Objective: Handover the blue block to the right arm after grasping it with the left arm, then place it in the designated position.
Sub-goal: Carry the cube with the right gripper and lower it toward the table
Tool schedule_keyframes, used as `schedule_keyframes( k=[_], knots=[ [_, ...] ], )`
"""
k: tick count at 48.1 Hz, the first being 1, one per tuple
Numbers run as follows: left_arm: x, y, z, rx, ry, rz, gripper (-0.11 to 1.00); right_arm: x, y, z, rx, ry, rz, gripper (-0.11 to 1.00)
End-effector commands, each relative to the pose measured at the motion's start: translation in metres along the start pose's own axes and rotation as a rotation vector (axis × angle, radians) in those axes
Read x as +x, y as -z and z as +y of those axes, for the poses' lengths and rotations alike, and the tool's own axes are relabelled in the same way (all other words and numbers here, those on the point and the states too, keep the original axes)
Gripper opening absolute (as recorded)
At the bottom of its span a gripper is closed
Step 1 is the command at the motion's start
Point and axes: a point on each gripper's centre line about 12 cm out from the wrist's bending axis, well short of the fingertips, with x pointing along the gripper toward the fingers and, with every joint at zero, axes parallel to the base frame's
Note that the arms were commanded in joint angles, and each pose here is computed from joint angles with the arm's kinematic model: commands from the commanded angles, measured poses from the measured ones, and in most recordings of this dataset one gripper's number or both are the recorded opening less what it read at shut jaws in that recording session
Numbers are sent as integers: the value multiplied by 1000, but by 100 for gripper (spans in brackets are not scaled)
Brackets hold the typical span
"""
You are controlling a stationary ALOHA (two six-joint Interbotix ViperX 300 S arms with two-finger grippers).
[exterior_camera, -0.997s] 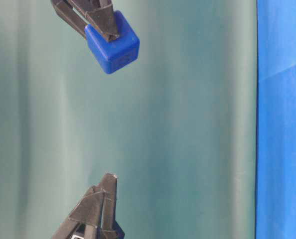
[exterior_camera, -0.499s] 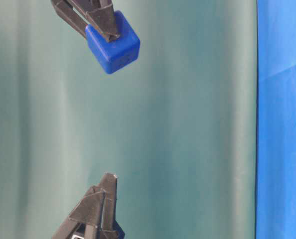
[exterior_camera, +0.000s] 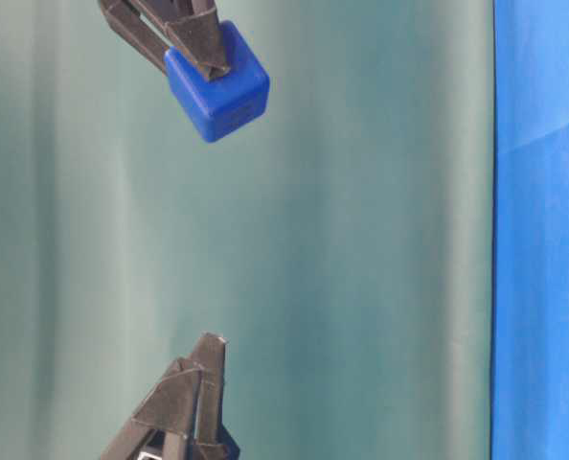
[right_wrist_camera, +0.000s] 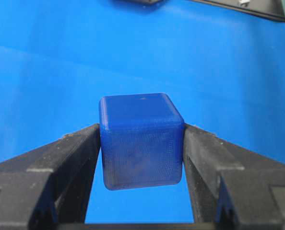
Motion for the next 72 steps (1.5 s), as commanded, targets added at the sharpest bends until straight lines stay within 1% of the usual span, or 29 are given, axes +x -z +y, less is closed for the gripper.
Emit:
schedule_keyframes(
  k=[1, 15, 23, 30, 41, 47, 72],
  knots=[
    [0, -10, 0, -1, 0, -29, 93, -4, -10, 0, 5, -4, -31, 38],
    [0, -10, 0, -1, 0, -31, 93, -4, -9, 1, 6, -4, -29, 38],
    [0, -10, 0, -3, 0, -29, 93, -6, -7, -1, 15, 9, -12, 38],
    [0, -10, 0, -3, 0, -31, 93, -7, 0, -1, 24, 33, 52, 38],
    [0, -12, 0, -3, 0, -34, 93, -10, 17, 0, 39, 77, 192, 38],
    [0, -12, 0, 0, 1, -34, 93, -12, 22, 0, 44, 93, 235, 38],
    [2, -11, 1, -2, -3, -32, 93, -12, 23, -1, 38, 97, 241, 38]
  ],
)
